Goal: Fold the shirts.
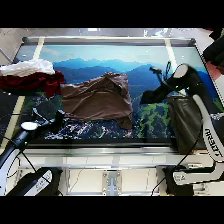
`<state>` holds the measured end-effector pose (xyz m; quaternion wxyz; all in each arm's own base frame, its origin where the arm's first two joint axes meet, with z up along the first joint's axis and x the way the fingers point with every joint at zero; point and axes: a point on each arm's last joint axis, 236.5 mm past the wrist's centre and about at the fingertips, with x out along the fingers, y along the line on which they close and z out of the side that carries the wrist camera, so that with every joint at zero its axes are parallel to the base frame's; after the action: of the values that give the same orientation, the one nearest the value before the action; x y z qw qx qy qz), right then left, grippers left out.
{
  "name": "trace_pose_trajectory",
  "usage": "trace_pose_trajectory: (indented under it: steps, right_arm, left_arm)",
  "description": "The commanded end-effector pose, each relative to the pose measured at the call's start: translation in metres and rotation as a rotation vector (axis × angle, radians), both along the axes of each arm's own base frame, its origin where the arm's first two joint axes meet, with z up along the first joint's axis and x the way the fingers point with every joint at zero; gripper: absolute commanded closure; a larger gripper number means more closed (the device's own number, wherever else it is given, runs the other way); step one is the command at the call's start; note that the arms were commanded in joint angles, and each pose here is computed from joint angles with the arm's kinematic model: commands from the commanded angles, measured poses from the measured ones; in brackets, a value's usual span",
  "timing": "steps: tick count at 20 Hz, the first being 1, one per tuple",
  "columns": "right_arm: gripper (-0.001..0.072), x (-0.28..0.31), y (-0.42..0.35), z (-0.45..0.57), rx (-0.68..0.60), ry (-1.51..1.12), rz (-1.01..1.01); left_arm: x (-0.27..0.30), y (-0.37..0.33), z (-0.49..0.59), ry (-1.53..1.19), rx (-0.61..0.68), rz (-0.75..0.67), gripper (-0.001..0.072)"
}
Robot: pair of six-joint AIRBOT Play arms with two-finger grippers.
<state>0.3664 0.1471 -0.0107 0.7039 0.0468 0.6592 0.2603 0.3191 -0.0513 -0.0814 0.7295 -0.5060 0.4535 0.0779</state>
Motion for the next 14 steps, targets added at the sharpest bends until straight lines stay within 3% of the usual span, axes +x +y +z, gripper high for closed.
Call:
trace_pose_trajectory:
  steps: [1, 5, 13, 14]
  right_arm:
    - [0.0159, -0.012, 0.038, -0.043, -0.022, -0.054, 0.076]
    - [0.0159, -0.007, 0.048, -0.06, -0.101, -0.12, 0.158]
    - [0.0166, -0.033, 0.064, -0.094, -0.098, 0.0, 0.197]
    - [0.0215, -0.034, 0.066, -0.095, -0.098, 0.004, 0.203]
  left_arm:
    - [0.002, -0.004, 0.004, -0.003, -0.011, -0.014, 0.0698]
    - [0.001, -0.004, 0.004, -0.003, -0.011, -0.015, 0.0697]
    - [0.001, -0.004, 0.004, -0.003, -0.01, -0.015, 0.0697]
    - [0.002, -0.004, 0.004, -0.003, -0.011, -0.014, 0.0698]
